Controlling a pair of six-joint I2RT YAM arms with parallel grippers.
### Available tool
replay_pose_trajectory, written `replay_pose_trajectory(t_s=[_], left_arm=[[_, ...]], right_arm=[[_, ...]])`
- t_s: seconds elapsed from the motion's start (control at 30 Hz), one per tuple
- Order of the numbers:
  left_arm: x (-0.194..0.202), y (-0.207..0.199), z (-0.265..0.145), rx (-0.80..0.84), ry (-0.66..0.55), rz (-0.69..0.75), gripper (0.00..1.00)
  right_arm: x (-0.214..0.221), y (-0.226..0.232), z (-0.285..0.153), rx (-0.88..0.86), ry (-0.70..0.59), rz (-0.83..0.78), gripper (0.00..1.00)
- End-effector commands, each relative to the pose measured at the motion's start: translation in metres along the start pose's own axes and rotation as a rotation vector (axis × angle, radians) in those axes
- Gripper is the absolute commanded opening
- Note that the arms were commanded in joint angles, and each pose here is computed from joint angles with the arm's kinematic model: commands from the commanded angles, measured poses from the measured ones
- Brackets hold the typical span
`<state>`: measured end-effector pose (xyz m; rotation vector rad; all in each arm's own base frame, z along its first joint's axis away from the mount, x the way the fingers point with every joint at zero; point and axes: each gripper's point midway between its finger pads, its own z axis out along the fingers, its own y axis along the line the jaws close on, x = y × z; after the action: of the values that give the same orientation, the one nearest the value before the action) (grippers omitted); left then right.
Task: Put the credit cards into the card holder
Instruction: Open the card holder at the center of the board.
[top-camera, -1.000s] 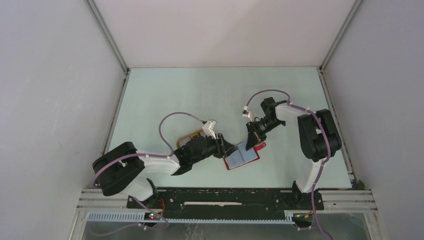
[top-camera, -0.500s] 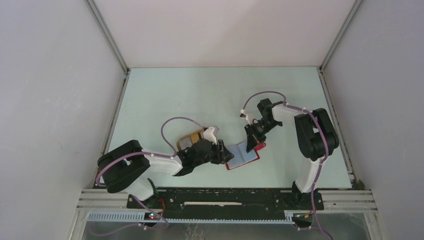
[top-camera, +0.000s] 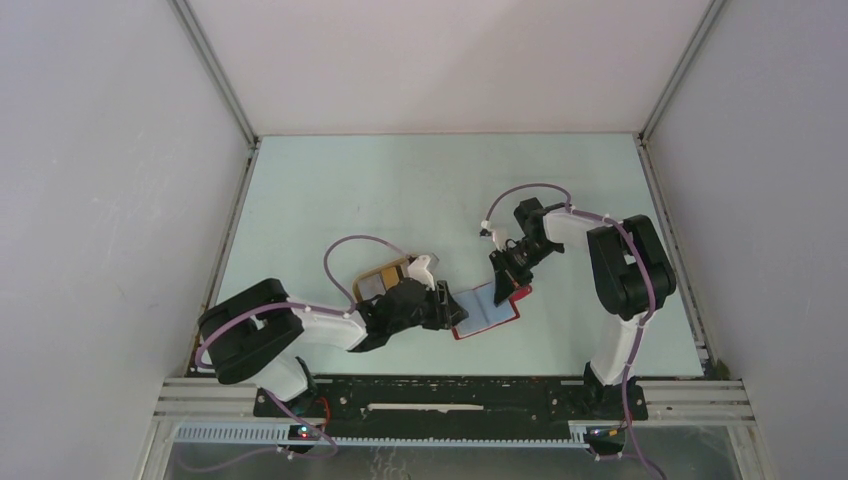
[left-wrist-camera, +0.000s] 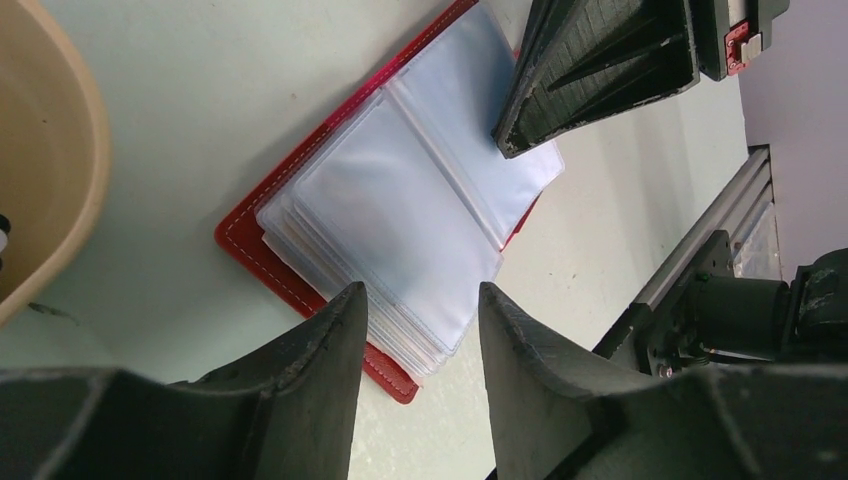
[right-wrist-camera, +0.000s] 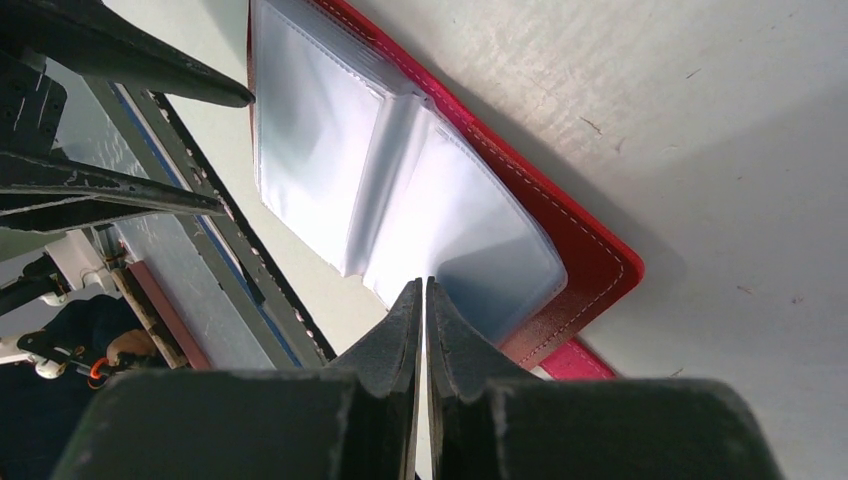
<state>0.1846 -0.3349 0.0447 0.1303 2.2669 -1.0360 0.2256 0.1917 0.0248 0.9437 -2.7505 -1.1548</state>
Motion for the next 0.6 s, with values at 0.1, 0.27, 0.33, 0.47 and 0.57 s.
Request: replay_pose_trajectory(t_s=[0.1,0.27,0.33,0.47,0.57], left_arm=[[-0.0210,-0.0247,-0.0014,0.044,-0.069,0.008,0.49],[-0.0194,-0.0243,0.0012,0.039,-0.061,0.008,0.49],[-0.0195,-0.0248,0.0026,0.039,-0.060,0.009,0.49],[-0.0184,-0.0248,0.0048,0.038,-0.057,0.009,0.49],[-0.0192,-0.0269,0.0050,0.047,-0.060,0.008,0.49]], right_arm=[[-0.0119,-0.0020,-0.0005,0.016,-0.015,-0.024,0.11],[-0.0116,-0.0027,-0.0003,0.017,-0.013,-0.023,0.11],[-0.0116,-0.0027,-0.0003,0.018,-0.013,-0.022,0.11],[-0.0114,-0.0025,-0.0004,0.017,-0.013,-0.023,0.11],[-0.0116,-0.0025,-0.0006,0.017,-0.011,-0.023,0.11]])
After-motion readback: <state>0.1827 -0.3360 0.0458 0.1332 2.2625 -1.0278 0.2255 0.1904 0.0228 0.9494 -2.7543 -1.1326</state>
